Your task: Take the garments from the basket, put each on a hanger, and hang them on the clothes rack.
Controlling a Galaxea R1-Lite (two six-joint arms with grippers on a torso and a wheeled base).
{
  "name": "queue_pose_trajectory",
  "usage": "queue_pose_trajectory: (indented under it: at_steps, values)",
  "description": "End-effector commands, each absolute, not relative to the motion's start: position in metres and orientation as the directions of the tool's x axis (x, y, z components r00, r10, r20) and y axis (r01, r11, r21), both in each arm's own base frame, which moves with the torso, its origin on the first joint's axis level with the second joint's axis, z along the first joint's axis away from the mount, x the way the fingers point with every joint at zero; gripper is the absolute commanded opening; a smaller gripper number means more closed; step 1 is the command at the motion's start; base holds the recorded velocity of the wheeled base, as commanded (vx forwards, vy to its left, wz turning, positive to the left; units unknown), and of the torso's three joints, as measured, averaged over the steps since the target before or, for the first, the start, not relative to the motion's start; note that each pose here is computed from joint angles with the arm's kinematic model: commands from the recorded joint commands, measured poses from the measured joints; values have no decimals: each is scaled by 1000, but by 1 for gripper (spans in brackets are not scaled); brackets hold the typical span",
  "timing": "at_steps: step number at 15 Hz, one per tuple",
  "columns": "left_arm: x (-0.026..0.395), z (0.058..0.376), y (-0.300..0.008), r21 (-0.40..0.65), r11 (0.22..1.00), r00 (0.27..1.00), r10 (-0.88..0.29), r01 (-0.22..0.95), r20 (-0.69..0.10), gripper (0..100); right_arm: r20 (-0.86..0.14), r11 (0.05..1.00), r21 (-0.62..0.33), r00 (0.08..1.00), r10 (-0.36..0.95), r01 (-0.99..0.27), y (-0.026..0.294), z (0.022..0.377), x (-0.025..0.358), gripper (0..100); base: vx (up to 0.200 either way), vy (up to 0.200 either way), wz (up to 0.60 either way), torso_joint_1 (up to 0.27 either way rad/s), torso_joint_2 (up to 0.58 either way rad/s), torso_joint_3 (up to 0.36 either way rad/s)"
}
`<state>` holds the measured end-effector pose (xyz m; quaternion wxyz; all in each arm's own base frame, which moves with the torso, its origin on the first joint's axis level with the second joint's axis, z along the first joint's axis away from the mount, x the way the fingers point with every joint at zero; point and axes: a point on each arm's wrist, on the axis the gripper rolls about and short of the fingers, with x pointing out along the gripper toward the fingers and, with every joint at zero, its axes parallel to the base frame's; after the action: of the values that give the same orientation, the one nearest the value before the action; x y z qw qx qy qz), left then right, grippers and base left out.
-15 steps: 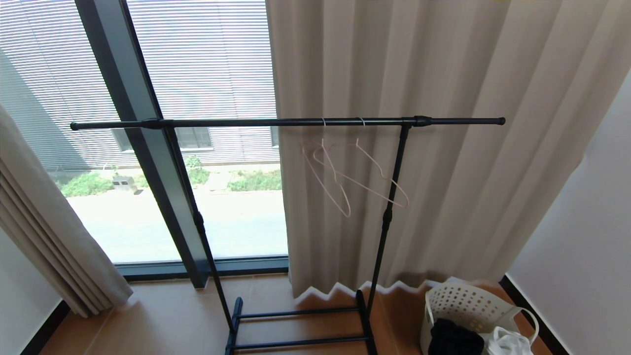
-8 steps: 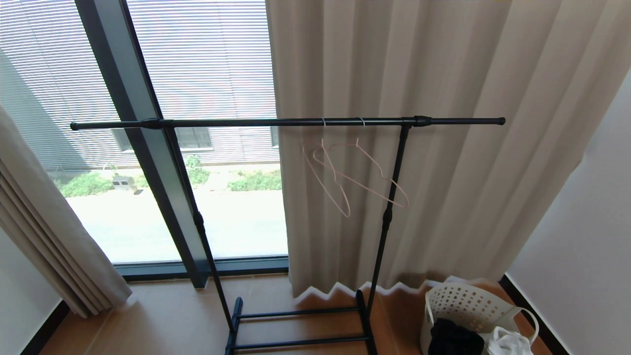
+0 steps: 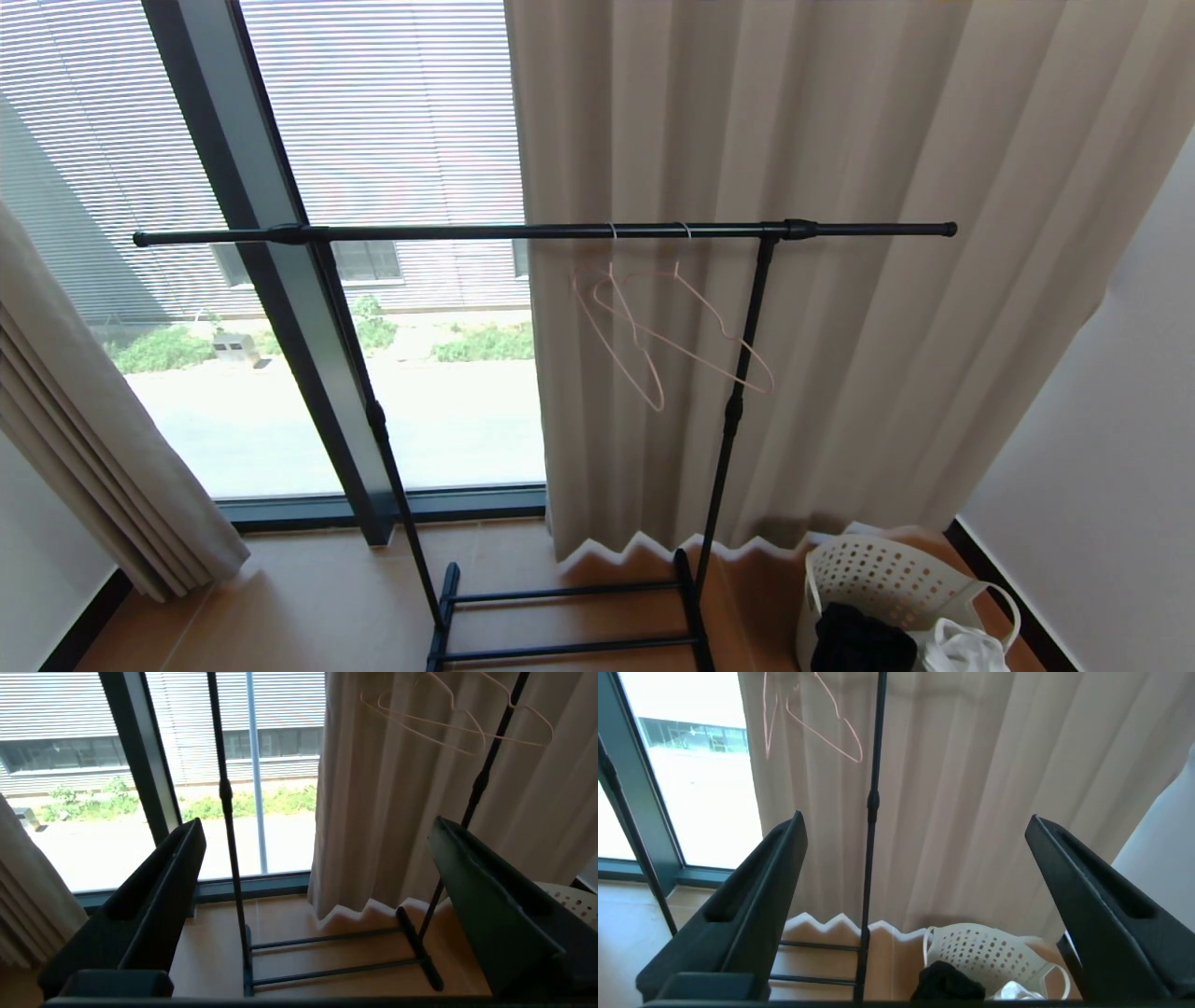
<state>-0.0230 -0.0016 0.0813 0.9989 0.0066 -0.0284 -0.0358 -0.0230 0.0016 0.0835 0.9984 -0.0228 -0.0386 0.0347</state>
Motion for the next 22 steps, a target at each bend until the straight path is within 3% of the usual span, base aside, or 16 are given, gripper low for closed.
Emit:
queue_pose_trajectory:
  at_steps: [1, 18, 22]
  values:
    - [-23, 81, -2, 16, 997, 996, -72, 71, 55, 100, 73, 996, -50, 995, 74, -70, 2, 83, -23, 100, 0, 0, 0, 0, 0, 0]
    - [-23, 81, -2, 15, 996, 995, -84, 84, 53, 100, 75, 996, -43, 994, 80, -77, 2, 84, -23, 100, 0, 0, 0, 0, 0, 0]
    - [-23, 81, -2, 15, 996, 995, -84, 84, 53, 100, 75, 996, -41, 994, 80, -77, 2, 84, -23, 100, 0, 0, 0, -137, 309, 165]
